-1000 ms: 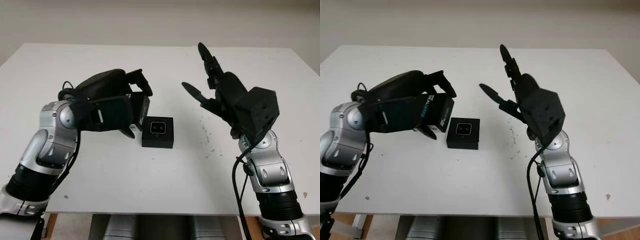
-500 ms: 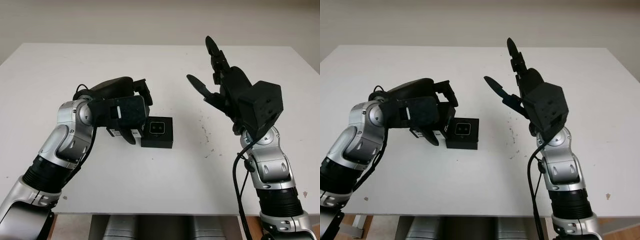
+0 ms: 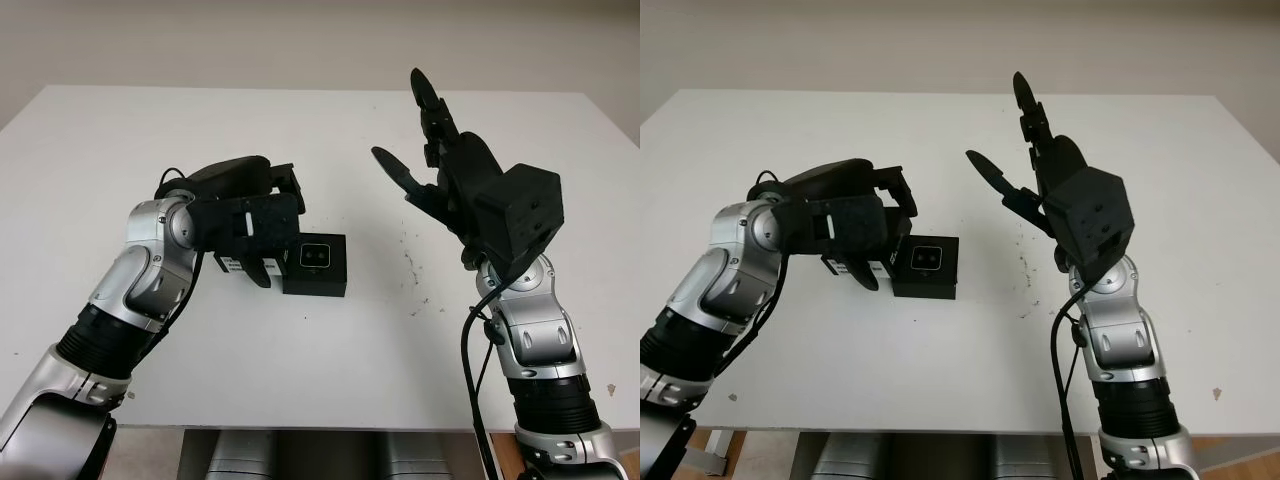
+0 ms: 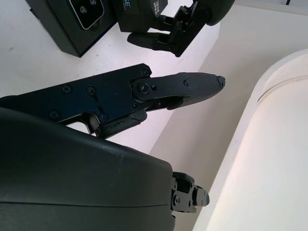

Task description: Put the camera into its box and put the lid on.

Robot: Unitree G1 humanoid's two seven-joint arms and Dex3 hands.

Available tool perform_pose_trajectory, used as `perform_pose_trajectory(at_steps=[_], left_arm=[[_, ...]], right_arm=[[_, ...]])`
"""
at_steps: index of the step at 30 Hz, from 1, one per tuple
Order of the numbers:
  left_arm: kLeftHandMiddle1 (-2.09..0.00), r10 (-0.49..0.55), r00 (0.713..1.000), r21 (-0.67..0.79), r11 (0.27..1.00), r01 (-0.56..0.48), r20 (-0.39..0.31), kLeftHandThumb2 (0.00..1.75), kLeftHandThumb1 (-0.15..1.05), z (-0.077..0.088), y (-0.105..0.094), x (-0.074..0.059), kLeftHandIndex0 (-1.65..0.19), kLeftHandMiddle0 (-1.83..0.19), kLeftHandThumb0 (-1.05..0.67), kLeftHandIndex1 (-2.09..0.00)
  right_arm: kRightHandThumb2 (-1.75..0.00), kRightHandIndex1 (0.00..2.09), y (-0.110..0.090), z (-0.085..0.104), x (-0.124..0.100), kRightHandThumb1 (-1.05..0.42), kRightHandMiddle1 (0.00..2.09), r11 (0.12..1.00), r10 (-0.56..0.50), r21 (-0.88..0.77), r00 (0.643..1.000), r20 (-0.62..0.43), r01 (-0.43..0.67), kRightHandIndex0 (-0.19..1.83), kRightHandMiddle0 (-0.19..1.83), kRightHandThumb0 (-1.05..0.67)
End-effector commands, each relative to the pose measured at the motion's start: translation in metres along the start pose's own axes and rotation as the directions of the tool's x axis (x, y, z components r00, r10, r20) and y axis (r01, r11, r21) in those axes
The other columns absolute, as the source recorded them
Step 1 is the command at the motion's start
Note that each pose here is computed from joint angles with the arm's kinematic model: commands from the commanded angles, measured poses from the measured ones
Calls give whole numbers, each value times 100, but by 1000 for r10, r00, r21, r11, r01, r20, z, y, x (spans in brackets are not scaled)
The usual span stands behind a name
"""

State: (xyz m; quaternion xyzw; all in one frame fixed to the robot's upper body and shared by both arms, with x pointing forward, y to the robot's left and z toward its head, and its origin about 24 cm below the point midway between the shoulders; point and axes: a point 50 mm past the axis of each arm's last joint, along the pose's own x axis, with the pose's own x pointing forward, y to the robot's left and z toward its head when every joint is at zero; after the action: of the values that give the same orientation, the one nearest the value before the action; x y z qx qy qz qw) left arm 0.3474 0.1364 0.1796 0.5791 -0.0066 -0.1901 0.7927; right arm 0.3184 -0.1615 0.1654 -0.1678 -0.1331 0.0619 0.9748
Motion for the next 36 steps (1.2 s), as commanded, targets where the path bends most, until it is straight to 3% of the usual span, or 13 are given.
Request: perform_pose_trajectory(at_steps=[1, 20, 24, 28, 36], left_arm=[[-138, 30, 999, 2, 1000, -30, 31, 5, 94, 7, 7, 2, -39, -54, -9, -125], [-178, 88, 995, -20, 996, -87, 45, 5, 94, 30, 1, 9, -37, -57, -9, -144], [-192, 98, 993, -11, 995, -97, 62, 5, 95, 34, 1, 10, -16, -44, -8, -150], [-193, 101, 992, 25, 994, -104, 81, 5, 94, 39, 0, 9, -27, -41, -5, -154], [-209, 77, 994, 39, 996, -80, 80, 6, 97, 46, -4, 12, -23, -26, 0, -154]], right_arm=[[-26, 5, -1, 4, 0, -105, 5, 1000, -11, 0, 1000, 22, 11, -18, -11, -67], [-25, 5, -1, 4, 0, -105, 6, 1000, -12, 10, 1000, 21, 12, -17, -10, -68], [-25, 5, 0, 5, 1, -105, 5, 1000, -7, 10, 1000, 26, 7, -18, -10, -67], [-24, 6, 0, 5, 0, -105, 6, 1000, -12, 4, 1000, 27, 11, -17, -9, -67], [-23, 6, 2, 6, 2, -105, 6, 1000, -14, 20, 999, 32, 13, -17, -10, -68]])
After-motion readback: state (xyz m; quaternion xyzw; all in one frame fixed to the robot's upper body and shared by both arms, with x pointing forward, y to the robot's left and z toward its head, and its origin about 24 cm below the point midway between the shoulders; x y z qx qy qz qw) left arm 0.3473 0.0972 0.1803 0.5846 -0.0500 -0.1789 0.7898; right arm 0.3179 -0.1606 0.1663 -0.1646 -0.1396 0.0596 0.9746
